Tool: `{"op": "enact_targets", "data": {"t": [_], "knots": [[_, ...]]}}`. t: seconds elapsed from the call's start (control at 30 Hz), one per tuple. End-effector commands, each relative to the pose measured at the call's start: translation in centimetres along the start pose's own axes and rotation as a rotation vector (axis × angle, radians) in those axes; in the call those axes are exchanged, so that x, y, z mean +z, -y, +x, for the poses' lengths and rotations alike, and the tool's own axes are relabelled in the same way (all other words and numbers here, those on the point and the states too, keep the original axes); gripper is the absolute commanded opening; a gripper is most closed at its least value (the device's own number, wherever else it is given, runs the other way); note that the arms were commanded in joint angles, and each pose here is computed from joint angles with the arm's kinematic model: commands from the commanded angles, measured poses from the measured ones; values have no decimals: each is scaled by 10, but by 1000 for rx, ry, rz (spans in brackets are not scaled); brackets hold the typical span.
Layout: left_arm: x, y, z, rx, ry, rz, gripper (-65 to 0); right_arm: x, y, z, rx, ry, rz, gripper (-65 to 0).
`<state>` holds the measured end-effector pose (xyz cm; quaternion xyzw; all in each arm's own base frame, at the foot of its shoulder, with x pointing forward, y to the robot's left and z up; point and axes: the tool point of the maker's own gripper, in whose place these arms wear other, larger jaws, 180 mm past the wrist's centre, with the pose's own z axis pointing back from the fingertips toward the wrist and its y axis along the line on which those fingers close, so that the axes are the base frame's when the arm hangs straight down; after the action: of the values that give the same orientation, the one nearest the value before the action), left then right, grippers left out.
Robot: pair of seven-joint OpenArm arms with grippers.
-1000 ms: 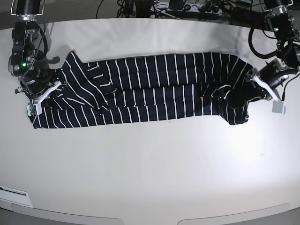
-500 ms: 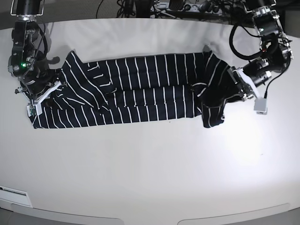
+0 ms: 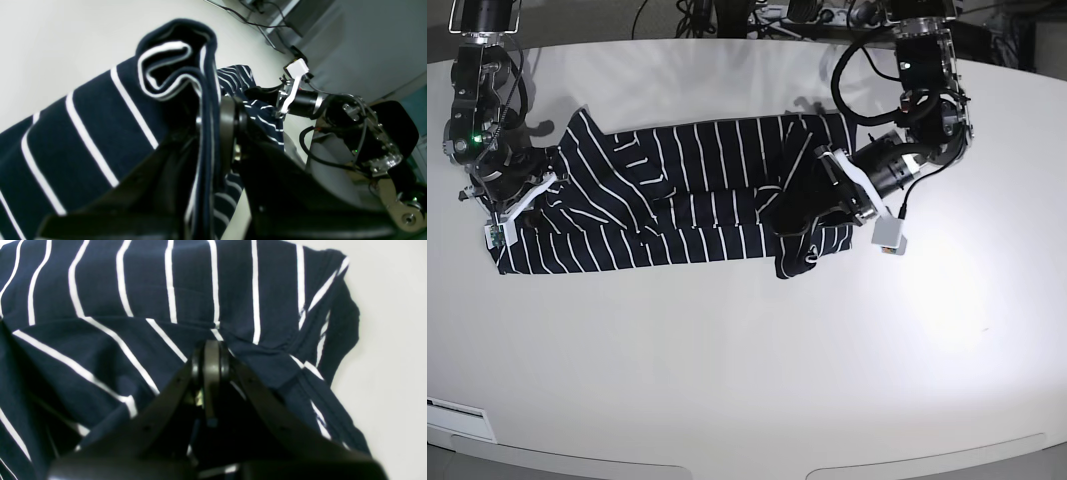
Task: Fold the T-shirt properly
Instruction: 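Fold the strip end held by the left gripper toward the right gripper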
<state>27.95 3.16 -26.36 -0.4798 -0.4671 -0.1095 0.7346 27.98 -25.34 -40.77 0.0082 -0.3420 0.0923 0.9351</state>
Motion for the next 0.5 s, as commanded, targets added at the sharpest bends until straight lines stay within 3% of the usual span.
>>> {"op": "enact_targets", "data": {"t": [0.0, 0.37, 0.47], "knots": [[-3, 8, 17, -31, 65, -27, -650, 2, 2, -29, 23, -131, -4, -650], [-16, 14, 16, -9, 90, -24, -643, 2, 2, -29, 23, -133, -4, -650], [-15, 16, 20, 36, 114, -40, -409, 2, 2, -29, 23, -133, -4, -650]]}}
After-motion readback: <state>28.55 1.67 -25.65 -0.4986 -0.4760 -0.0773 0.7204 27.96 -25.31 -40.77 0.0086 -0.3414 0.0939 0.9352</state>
